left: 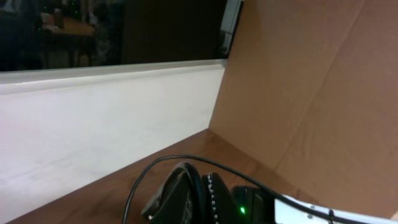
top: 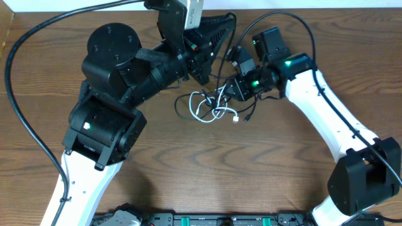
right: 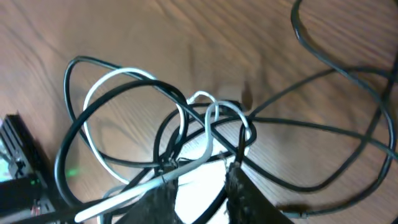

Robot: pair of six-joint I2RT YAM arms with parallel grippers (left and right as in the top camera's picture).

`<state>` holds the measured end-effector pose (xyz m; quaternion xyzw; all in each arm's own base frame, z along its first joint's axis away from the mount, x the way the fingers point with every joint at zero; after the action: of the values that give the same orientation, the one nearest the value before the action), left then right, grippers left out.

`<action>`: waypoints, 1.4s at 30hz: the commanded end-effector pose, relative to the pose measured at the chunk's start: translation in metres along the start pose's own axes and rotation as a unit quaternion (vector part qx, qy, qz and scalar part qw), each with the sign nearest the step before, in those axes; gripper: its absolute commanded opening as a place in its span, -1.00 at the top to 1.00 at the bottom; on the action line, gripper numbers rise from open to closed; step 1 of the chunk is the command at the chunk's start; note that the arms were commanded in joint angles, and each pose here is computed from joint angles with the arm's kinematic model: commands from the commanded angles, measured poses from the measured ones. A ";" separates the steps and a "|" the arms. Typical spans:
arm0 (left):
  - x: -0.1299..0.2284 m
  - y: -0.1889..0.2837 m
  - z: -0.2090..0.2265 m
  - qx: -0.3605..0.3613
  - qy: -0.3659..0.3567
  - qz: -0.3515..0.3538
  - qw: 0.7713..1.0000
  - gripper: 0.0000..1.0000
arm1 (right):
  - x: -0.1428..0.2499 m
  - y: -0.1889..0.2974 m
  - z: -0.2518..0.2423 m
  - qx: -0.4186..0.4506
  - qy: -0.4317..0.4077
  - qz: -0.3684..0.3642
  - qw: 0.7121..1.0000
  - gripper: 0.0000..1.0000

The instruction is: Untangle cables

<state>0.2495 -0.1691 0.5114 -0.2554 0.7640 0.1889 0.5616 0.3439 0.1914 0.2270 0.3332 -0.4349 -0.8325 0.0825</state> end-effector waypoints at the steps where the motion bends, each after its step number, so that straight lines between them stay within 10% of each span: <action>1: -0.013 0.006 -0.005 -0.005 -0.026 -0.025 0.999 0.85 | 0.003 -0.011 0.007 -0.011 0.007 0.013 1.000 0.35; 6: -0.017 0.008 -0.006 -0.012 -0.028 -0.033 0.999 0.85 | 0.003 -0.012 0.009 -0.012 0.008 0.015 1.000 0.52; 10: -0.019 0.008 -0.006 -0.013 -0.033 -0.035 0.999 0.85 | 0.006 -0.012 0.009 -0.012 0.011 0.022 1.000 -0.18; 18: -0.022 0.010 0.000 -0.055 -0.048 -0.048 0.996 0.85 | 0.009 -0.011 0.008 -0.011 0.064 0.032 0.997 -0.66; 27: -0.034 0.015 -0.001 -0.081 -0.068 -0.072 0.992 0.85 | 0.016 -0.011 0.009 -0.015 0.049 0.051 0.997 0.27; 31: -0.042 0.020 -0.003 -0.094 -0.070 -0.085 0.989 0.85 | 0.017 -0.012 0.009 -0.015 0.048 0.054 0.997 0.98; 36: -0.038 0.019 -0.001 -0.098 -0.065 -0.072 0.990 0.85 | 0.012 -0.012 0.007 -0.011 0.054 0.041 0.998 0.98; 39: -0.037 0.019 -0.001 -0.099 -0.063 -0.067 0.991 0.85 | 0.008 -0.012 0.007 -0.009 0.061 0.029 0.998 -0.32; 42: -0.032 0.018 0.001 -0.103 -0.058 -0.051 0.992 0.81 | 0.003 -0.012 0.006 -0.006 0.054 0.014 0.998 -0.47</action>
<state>0.2515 -0.1513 0.5336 -0.3345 0.7021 0.2511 0.5763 0.3366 0.1995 0.2243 0.3798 -0.4293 -0.8099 0.1245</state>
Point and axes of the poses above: each gripper's point midway between its finger pads, its own y axis back along the fingers, its own z axis along the line the jaws close on, x = y × z, the point moved 9 cm from there along y, back along the fingers, and after that the axes turned 3 degrees about y, right-handed, at the moved point
